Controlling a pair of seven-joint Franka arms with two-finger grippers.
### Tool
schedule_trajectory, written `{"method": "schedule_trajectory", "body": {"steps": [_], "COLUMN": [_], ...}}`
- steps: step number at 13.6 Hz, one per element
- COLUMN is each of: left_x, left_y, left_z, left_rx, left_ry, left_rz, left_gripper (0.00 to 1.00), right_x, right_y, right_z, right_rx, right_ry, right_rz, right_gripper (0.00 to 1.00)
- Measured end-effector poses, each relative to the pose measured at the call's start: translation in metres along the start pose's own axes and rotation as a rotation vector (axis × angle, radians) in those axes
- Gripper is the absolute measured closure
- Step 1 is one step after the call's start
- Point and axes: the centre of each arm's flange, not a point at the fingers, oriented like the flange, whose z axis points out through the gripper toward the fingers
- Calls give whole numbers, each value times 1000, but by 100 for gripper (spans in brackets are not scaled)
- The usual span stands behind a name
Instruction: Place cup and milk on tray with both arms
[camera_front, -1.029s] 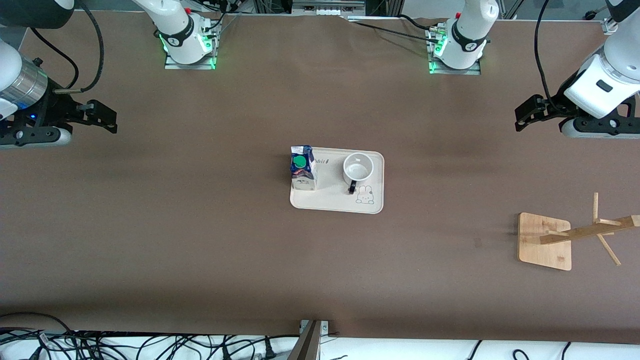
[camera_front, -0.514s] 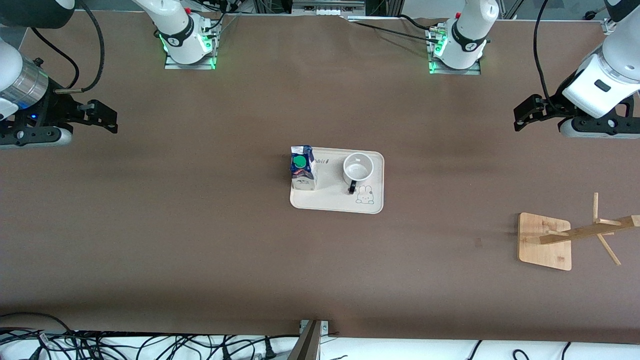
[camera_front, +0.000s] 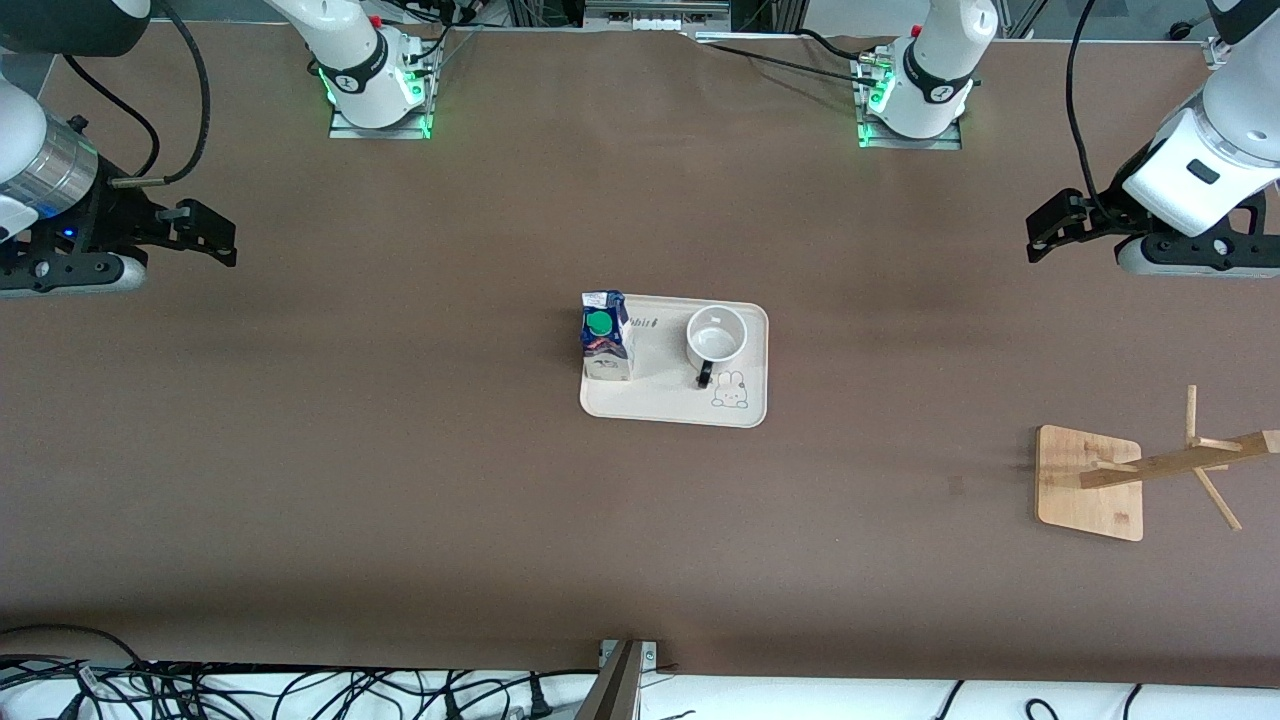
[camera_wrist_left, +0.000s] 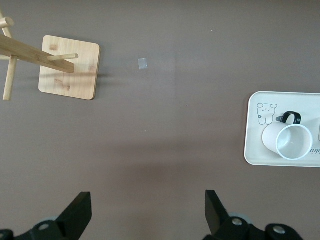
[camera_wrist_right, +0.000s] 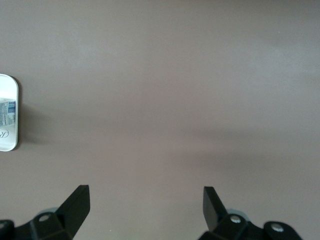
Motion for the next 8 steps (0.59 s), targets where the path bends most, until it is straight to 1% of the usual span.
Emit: {"method": "schedule_trajectory", "body": {"steps": [8], "left_x": [1], "left_y": [0], "left_z": [1], "left_rx": [0], "left_ry": [-1], "left_rz": [0], "left_gripper": [0], "right_x": [0], "right_y": [0], "right_z": [0], "right_rx": [0], "right_ry": [0], "right_rz": [0], "right_gripper": [0]}}
